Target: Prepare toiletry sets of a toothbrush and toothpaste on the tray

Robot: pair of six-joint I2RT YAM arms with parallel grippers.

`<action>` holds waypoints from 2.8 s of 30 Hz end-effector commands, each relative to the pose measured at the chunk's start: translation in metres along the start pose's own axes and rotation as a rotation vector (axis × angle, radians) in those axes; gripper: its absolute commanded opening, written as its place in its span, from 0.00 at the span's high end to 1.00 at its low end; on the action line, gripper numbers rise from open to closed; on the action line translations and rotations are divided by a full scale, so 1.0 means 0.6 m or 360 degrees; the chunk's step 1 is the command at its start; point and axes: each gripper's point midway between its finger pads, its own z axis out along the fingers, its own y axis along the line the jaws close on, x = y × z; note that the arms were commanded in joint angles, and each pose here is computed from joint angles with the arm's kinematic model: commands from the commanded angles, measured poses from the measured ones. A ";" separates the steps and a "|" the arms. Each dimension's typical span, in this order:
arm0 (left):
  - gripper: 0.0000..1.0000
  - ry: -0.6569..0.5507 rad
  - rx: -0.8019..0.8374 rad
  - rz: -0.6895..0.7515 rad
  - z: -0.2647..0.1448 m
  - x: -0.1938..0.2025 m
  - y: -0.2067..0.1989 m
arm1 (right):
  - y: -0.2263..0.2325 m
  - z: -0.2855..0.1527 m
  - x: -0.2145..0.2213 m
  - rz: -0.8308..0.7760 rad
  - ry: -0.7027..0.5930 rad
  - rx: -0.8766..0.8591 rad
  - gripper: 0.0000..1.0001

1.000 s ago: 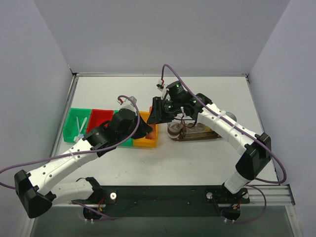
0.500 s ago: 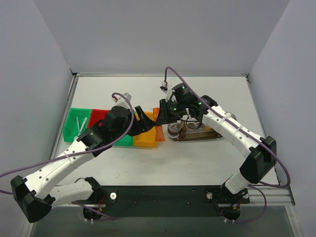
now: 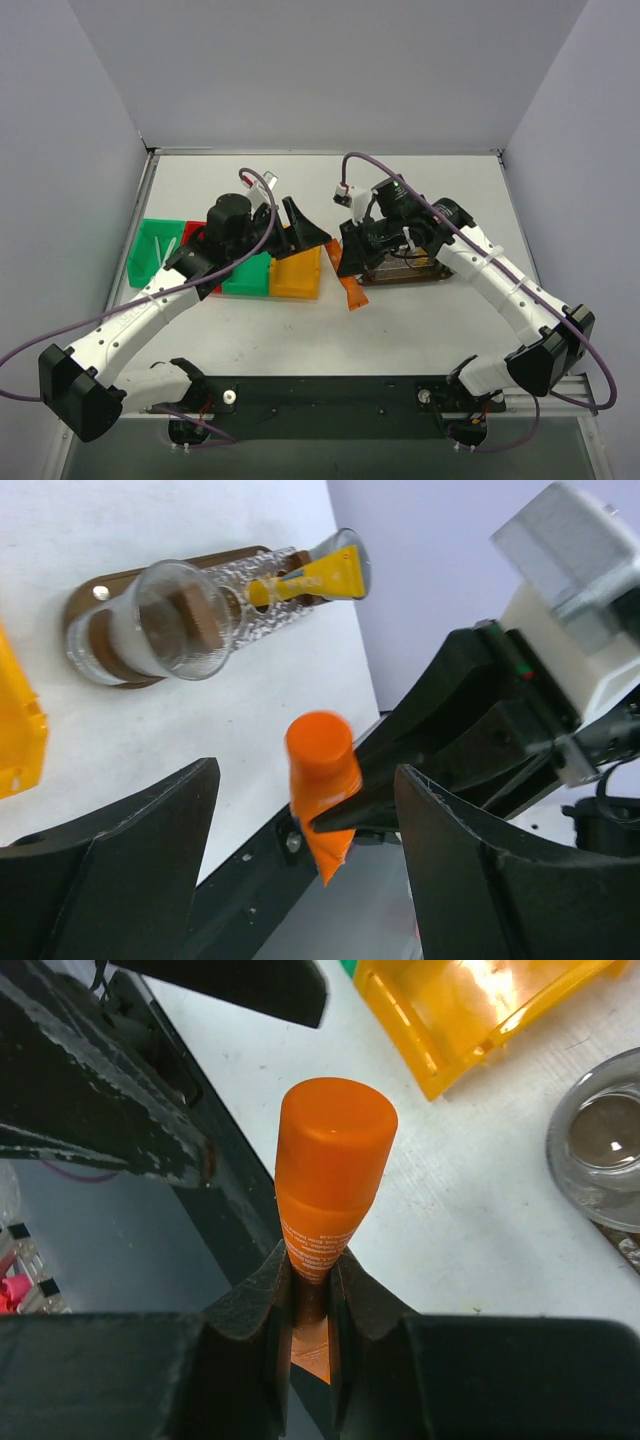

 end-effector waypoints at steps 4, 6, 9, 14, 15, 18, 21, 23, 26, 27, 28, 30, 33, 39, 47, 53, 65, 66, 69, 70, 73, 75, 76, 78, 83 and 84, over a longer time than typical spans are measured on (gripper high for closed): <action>0.19 0.0120 0.0317 0.0011 0.007 0.015 -0.061 | 0.048 -0.018 0.004 -0.0121 0.0031 -0.0136 1.00; 0.19 0.0148 0.0290 -0.0016 0.012 0.024 -0.051 | 0.052 -0.020 -0.001 -0.0141 0.0025 -0.0144 1.00; 0.19 0.0153 0.0254 -0.0062 0.015 0.035 -0.040 | 0.052 -0.023 -0.010 -0.0163 0.0004 -0.0119 1.00; 0.22 0.0144 0.0229 -0.0095 0.015 0.040 -0.032 | 0.054 -0.023 -0.012 -0.0208 0.0007 -0.0099 1.00; 0.24 0.0145 0.0232 -0.0097 0.015 0.039 -0.033 | 0.056 -0.023 -0.012 -0.0217 0.0011 -0.0102 1.00; 0.29 0.0176 0.0238 -0.0115 0.020 0.045 -0.033 | 0.054 -0.018 -0.010 -0.0234 0.0034 -0.0085 0.99; 0.42 0.0207 0.0253 -0.0117 0.025 0.051 -0.037 | 0.050 -0.014 -0.008 -0.0252 0.0059 -0.0057 0.98; 0.53 0.0227 0.0253 -0.0126 0.028 0.054 -0.037 | 0.040 -0.014 -0.010 -0.0252 0.0059 0.0003 0.96; 0.71 0.0263 0.0275 -0.0146 0.029 0.059 -0.040 | 0.025 -0.017 -0.018 -0.0255 0.0037 0.0099 0.93; 0.79 0.0269 0.0283 -0.0149 0.028 0.060 -0.042 | 0.023 -0.018 -0.020 -0.0256 0.0028 0.0113 0.91; 0.84 0.0272 0.0281 -0.0160 0.028 0.060 -0.041 | 0.021 -0.018 -0.022 -0.0258 0.0023 0.0127 0.90; 1.00 0.0262 0.0275 -0.0166 0.028 0.058 -0.040 | 0.018 -0.023 -0.028 -0.0256 0.0001 0.0162 0.82; 1.00 0.0153 0.0264 -0.0178 0.019 0.034 -0.041 | 0.016 -0.031 -0.035 -0.0241 -0.0037 0.0199 0.68; 1.00 -0.0215 0.0296 -0.0239 -0.024 -0.053 -0.049 | 0.029 -0.069 -0.084 -0.0181 -0.0300 0.0205 0.54; 1.00 -0.0643 0.0296 -0.0409 -0.098 -0.140 -0.048 | 0.027 -0.123 -0.137 0.0276 -0.0760 -0.0041 0.48; 1.00 -0.0761 0.0352 -0.0506 -0.125 -0.165 -0.054 | 0.041 -0.142 -0.165 0.0563 -0.1069 -0.0254 0.46; 1.00 -0.0840 0.0424 -0.0590 -0.150 -0.179 -0.063 | 0.055 -0.132 -0.183 0.0608 -0.1098 -0.0426 0.47; 1.00 -0.0845 0.0426 -0.0595 -0.152 -0.179 -0.063 | 0.054 -0.129 -0.183 0.0607 -0.1092 -0.0427 0.48; 1.00 -0.0875 0.0431 -0.0597 -0.160 -0.183 -0.064 | 0.050 -0.123 -0.183 0.0608 -0.1076 -0.0417 0.48; 1.00 -0.0881 0.0434 -0.0598 -0.162 -0.183 -0.064 | 0.050 -0.122 -0.183 0.0607 -0.1069 -0.0418 0.49; 1.00 -0.0897 0.0453 -0.0591 -0.168 -0.187 -0.071 | 0.053 -0.113 -0.184 0.0616 -0.1034 -0.0451 0.51; 1.00 -0.0906 0.0454 -0.0589 -0.172 -0.189 -0.073 | 0.059 -0.112 -0.189 0.0609 -0.1040 -0.0488 0.52; 1.00 -0.0908 0.0461 -0.0586 -0.173 -0.190 -0.075 | 0.061 -0.110 -0.189 0.0619 -0.1037 -0.0504 0.52; 1.00 -0.0913 0.0468 -0.0591 -0.175 -0.191 -0.076 | 0.070 -0.109 -0.192 0.0601 -0.1042 -0.0540 0.53; 1.00 -0.0917 0.0492 -0.0593 -0.179 -0.193 -0.083 | 0.086 -0.100 -0.195 0.0593 -0.1022 -0.0606 0.58; 1.00 -0.0920 0.0493 -0.0592 -0.179 -0.194 -0.083 | 0.089 -0.099 -0.196 0.0586 -0.1017 -0.0617 0.60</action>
